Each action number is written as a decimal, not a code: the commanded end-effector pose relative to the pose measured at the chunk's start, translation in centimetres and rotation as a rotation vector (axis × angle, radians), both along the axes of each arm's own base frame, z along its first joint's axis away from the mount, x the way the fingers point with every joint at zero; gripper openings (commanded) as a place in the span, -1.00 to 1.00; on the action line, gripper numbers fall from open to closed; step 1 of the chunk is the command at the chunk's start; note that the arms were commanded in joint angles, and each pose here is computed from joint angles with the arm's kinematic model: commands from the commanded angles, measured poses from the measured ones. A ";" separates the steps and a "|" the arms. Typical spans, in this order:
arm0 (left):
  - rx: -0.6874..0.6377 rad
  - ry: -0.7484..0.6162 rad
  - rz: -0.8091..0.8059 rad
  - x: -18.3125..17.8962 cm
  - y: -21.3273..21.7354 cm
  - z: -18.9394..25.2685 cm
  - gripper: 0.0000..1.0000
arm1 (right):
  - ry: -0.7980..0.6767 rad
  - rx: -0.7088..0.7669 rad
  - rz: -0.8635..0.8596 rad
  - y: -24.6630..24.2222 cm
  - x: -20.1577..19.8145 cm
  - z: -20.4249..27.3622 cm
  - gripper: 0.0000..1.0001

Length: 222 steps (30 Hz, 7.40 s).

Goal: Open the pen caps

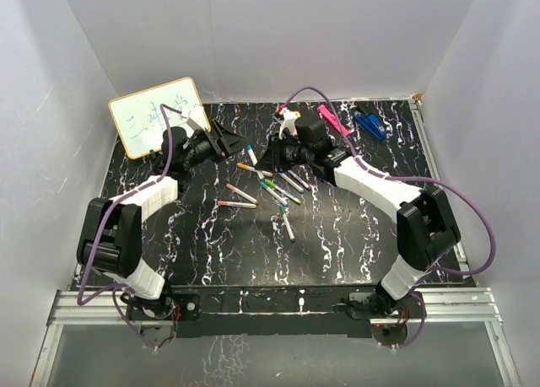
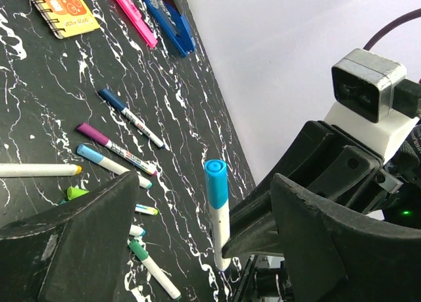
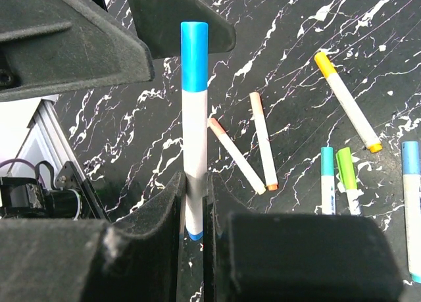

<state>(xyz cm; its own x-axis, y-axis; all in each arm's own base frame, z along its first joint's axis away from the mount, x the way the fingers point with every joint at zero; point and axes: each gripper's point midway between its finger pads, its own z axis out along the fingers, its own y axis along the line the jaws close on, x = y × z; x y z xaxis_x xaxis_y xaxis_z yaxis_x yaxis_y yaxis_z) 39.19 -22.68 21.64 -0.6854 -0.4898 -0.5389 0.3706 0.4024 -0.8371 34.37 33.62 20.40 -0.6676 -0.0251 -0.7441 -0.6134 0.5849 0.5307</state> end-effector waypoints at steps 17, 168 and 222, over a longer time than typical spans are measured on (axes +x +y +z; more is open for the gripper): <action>-0.033 -0.128 -0.044 0.5 -1.5 2.8 -0.22 | -0.028 0.098 0.032 1.3 0.7 2.1 -1.00; 0.809 0.433 0.464 1.5 15.5 -12.6 -1.00 | 0.088 -0.447 -0.457 -15.2 6.4 -6.3 -1.00; 0.771 0.570 0.425 7.3 9.5 -19.6 -0.19 | 0.223 -0.642 -0.713 -25.3 9.4 -14.9 -1.00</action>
